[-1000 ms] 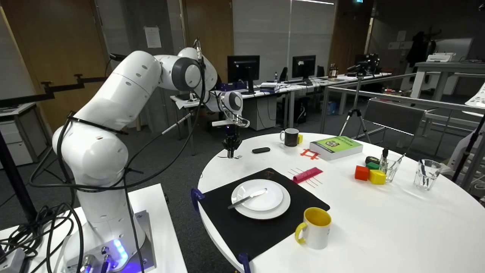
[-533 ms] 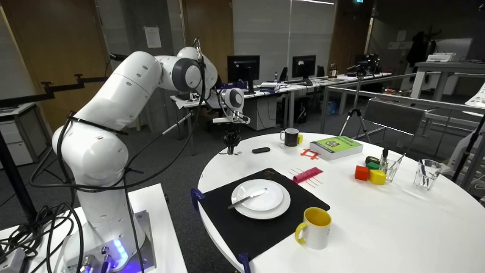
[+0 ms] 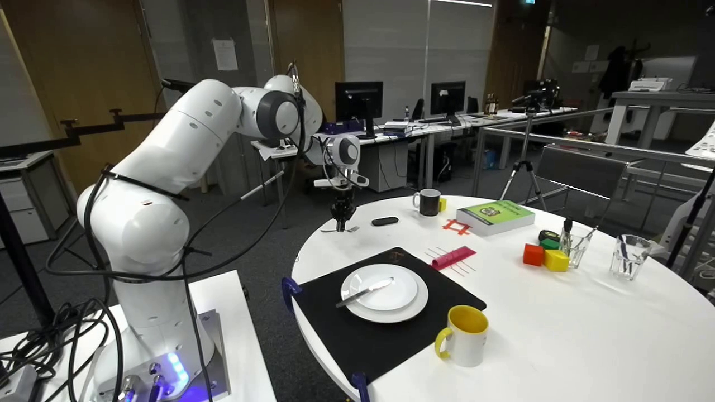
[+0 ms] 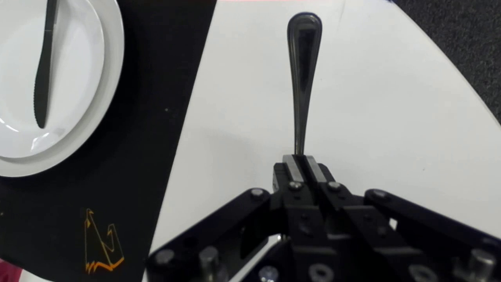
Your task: Remove the fork from the white plate
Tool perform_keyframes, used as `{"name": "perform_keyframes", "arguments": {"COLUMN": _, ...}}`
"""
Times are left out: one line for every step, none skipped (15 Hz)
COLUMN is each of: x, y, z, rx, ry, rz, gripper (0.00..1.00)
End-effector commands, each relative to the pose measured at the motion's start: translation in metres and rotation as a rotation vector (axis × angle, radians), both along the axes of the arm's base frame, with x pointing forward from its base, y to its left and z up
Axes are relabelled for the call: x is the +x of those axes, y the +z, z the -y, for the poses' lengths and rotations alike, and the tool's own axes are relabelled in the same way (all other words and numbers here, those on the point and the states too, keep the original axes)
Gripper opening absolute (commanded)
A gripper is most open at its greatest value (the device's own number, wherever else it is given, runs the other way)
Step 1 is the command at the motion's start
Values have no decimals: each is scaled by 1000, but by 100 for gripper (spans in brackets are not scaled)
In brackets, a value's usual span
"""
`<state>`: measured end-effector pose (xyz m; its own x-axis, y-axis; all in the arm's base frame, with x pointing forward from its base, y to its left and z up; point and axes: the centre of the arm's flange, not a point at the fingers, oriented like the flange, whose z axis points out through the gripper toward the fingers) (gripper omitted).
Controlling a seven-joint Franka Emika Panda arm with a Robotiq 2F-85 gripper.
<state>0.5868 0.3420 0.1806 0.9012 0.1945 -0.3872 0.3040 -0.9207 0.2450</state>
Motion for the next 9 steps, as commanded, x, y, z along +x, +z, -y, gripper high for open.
{"name": "perform_keyframes", "arguments": {"x": 1, "y": -2, "z": -1, "rx": 1, "ry": -9, "rz": 12, "gripper": 6}}
{"name": "perform_keyframes", "arguments": {"x": 1, "y": -3, "z": -1, "rx": 2, "ry": -14, "rz": 18, "gripper": 6}}
{"name": "perform_keyframes", "arguments": {"x": 2, "y": -3, "z": -1, "rx": 2, "ry": -14, "rz": 19, "gripper": 6}}
{"name": "perform_keyframes", "arguments": {"x": 2, "y": -3, "z": -1, "rx": 2, "ry": -15, "rz": 19, "gripper": 6}}
{"name": "perform_keyframes", "arguments": {"x": 2, "y": -3, "z": -1, "rx": 2, "ry": -15, "rz": 20, "gripper": 1}}
{"name": "perform_keyframes", "arguments": {"x": 2, "y": -6, "z": -2, "rx": -1, "ry": -18, "rz": 27, "gripper": 1}}
{"name": "perform_keyframes", "arguments": {"x": 2, "y": -9, "z": -2, "rx": -8, "ry": -20, "rz": 34, "gripper": 1}}
{"name": "perform_keyframes", "arguments": {"x": 2, "y": -13, "z": -4, "rx": -13, "ry": -19, "rz": 36, "gripper": 1}}
{"name": "perform_keyframes", "arguments": {"x": 2, "y": -16, "z": -4, "rx": -18, "ry": -18, "rz": 36, "gripper": 1}}
